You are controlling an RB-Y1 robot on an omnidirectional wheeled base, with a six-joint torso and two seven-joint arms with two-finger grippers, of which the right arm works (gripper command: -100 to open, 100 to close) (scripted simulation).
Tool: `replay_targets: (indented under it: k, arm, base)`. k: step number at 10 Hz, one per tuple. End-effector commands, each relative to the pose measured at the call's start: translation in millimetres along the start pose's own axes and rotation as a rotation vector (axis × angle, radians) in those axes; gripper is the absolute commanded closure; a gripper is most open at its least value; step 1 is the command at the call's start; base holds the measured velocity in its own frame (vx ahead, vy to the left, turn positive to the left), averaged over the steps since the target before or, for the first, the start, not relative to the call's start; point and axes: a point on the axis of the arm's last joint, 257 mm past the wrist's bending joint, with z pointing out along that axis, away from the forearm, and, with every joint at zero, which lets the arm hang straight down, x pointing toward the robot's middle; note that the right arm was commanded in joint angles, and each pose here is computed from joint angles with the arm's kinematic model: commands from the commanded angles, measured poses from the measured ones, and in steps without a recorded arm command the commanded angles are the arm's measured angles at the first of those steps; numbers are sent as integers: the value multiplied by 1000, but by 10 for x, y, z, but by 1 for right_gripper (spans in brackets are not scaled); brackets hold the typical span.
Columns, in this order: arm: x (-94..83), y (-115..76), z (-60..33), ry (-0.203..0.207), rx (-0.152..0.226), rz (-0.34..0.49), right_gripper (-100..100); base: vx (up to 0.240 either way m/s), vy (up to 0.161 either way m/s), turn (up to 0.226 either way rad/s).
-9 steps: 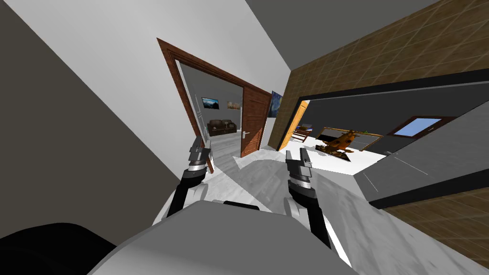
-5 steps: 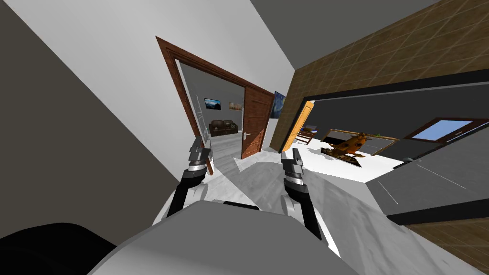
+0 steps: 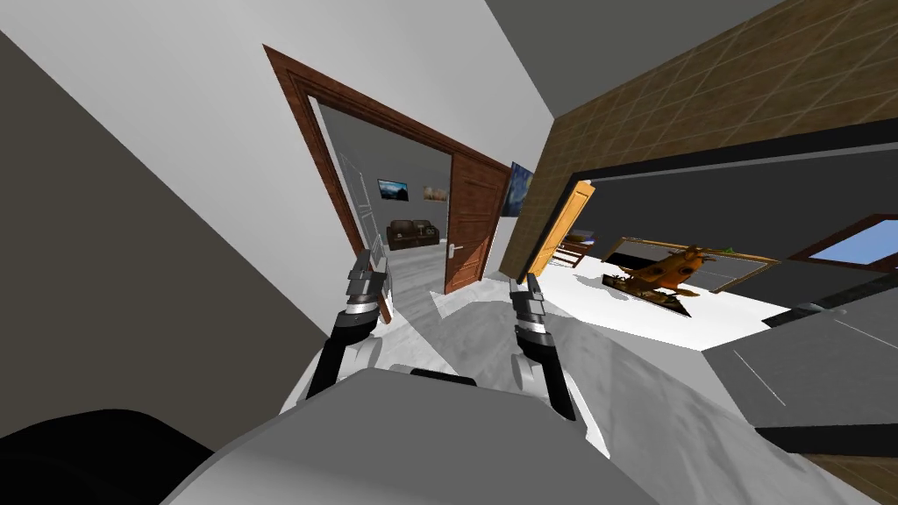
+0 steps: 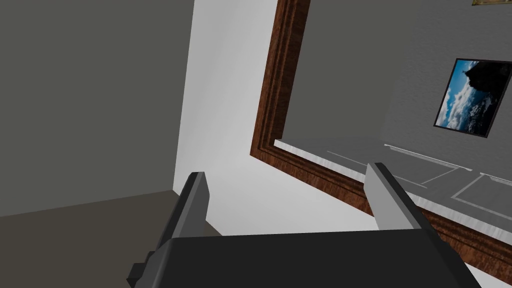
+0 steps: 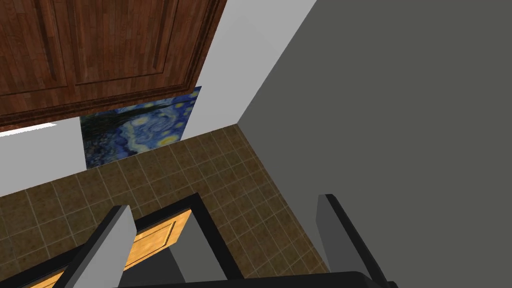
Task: Push the door open
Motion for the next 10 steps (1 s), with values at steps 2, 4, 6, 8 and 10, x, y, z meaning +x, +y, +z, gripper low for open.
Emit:
replay_targets:
  k: [2, 4, 6, 8, 10]
  arm:
    - [62, -210, 10, 16, 33, 17, -100]
    - [117, -389, 17, 30, 63, 31, -100]
    - [155, -510, 20, 39, 83, 40, -100]
    - [218, -702, 23, 54, 115, 53, -100]
    - [282, -895, 23, 68, 148, 66, -100]
  base:
    - [128, -45, 81]
    - [140, -45, 90]
    - [115, -24, 57]
    - [131, -43, 93]
    - [116, -40, 90]
